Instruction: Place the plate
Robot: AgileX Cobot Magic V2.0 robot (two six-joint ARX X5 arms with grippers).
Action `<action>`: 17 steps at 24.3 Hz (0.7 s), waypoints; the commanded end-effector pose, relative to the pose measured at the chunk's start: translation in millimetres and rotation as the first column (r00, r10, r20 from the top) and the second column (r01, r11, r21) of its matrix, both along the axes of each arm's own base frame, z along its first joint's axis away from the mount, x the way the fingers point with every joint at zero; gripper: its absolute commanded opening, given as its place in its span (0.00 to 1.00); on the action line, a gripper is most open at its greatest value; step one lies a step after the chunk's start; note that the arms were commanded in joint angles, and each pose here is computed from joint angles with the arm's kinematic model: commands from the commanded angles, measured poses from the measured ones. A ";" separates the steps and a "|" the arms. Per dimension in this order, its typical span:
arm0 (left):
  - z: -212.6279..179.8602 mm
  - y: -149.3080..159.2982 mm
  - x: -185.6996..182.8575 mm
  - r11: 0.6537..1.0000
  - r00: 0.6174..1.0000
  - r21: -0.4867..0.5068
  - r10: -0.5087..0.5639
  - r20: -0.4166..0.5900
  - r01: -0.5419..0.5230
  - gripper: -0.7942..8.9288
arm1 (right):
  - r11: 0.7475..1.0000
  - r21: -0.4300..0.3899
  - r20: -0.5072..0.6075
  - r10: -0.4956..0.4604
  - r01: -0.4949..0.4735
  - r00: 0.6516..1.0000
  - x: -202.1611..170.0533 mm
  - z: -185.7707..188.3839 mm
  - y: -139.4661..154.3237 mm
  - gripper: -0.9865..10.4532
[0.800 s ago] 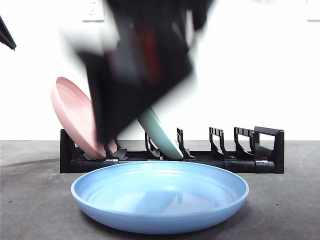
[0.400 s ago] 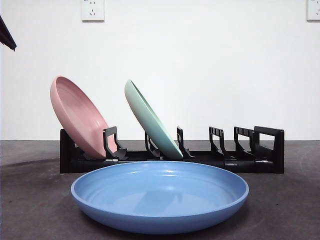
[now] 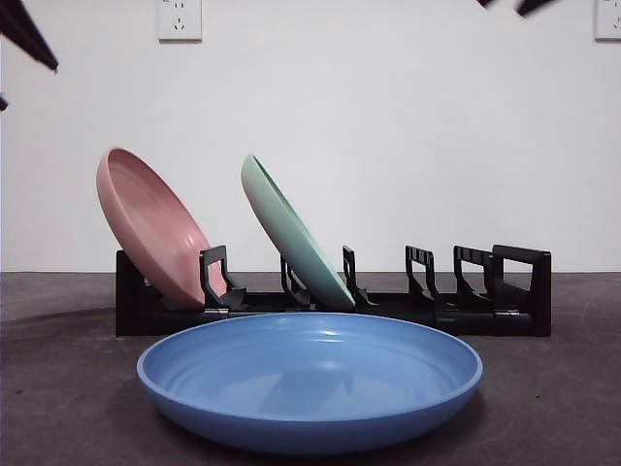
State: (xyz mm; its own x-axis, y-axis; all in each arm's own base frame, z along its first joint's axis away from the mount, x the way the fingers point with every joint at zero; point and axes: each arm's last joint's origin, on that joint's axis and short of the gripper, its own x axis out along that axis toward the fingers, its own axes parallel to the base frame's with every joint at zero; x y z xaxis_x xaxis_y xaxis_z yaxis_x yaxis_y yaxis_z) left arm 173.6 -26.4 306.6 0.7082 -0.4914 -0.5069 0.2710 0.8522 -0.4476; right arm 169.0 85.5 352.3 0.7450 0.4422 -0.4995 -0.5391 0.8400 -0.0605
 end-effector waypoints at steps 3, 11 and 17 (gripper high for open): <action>17.9 -4.7 7.4 1.000 0.997 -0.022 -0.006 0.073 0.008 0.38 | 0.985 0.161 -0.087 -0.042 0.055 0.995 24.9 -6.5 -27.4 0.32; 52.2 -16.7 42.5 0.990 0.997 0.117 0.077 0.030 -0.080 0.38 | 0.971 0.220 -0.092 -0.072 0.091 0.993 34.5 -6.5 -39.7 0.32; 78.7 -47.6 97.4 0.949 0.988 0.303 0.122 -0.096 -0.087 0.38 | 0.971 0.220 -0.092 -0.072 0.091 0.993 34.5 -6.5 -39.7 0.32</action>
